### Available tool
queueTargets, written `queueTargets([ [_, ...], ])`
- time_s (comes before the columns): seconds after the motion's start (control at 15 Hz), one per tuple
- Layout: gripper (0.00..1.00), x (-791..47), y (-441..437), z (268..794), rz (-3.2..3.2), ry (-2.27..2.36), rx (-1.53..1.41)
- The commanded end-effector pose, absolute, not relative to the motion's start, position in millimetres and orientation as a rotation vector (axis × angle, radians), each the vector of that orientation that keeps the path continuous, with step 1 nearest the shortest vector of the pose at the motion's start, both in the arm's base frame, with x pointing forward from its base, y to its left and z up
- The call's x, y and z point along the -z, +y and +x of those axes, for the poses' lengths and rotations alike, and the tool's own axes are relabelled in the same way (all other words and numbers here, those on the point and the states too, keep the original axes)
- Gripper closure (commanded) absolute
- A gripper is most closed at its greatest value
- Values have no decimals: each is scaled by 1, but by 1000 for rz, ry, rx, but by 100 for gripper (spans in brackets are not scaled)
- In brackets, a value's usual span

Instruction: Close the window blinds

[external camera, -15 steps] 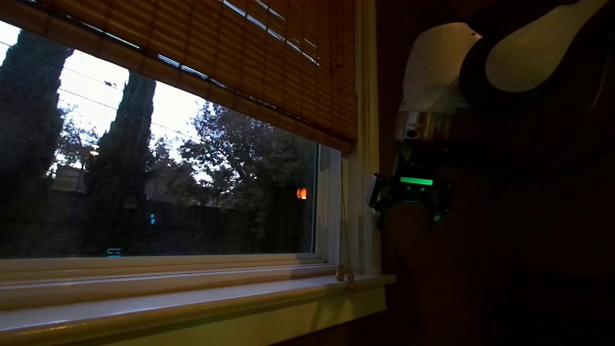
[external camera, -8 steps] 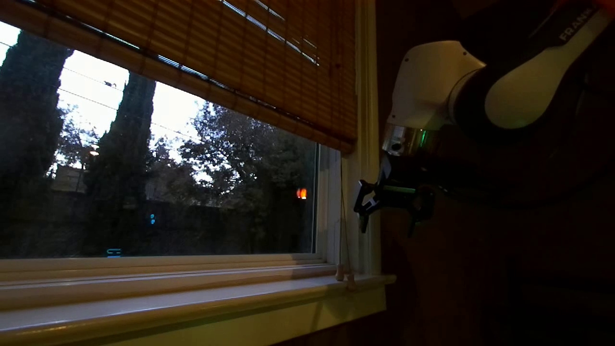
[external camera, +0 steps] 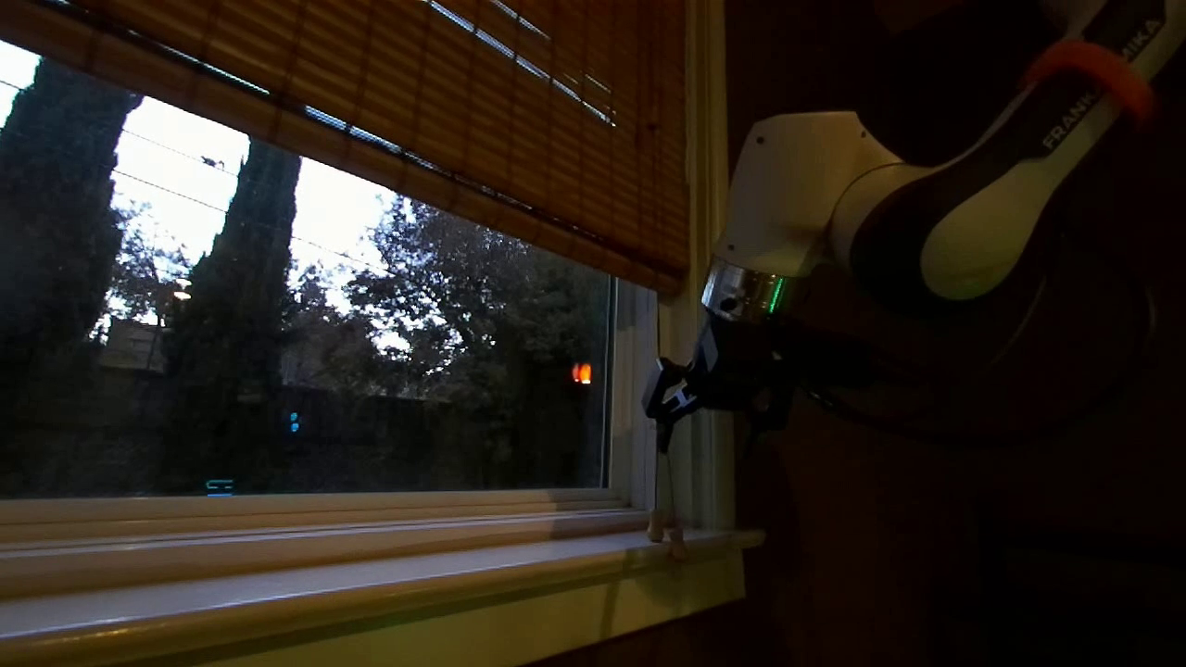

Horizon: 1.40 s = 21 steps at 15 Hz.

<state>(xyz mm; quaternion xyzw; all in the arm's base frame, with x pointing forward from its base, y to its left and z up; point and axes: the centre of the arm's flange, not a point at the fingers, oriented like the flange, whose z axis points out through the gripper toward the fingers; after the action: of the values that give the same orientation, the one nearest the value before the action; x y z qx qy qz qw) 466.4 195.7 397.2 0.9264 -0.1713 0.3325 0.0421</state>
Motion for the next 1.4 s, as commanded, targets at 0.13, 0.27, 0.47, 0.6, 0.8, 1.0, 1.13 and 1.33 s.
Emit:
queueTargets([
  [0.13,32,-381,212,494,2841,-481,-1085],
  [0.27,48,-380,215,497,2845,-469,-1086],
  [0.47,69,-378,218,501,2847,-444,-1094],
  [0.6,83,-378,219,504,2851,-437,-1095],
  [0.8,96,-378,221,506,2855,-429,-1098],
  [1.0,100,-381,226,509,2880,-436,-1101],
  [1.13,96,-389,237,510,2921,-439,-1120],
  [1.33,98,-408,273,509,3018,-366,-1180],
])
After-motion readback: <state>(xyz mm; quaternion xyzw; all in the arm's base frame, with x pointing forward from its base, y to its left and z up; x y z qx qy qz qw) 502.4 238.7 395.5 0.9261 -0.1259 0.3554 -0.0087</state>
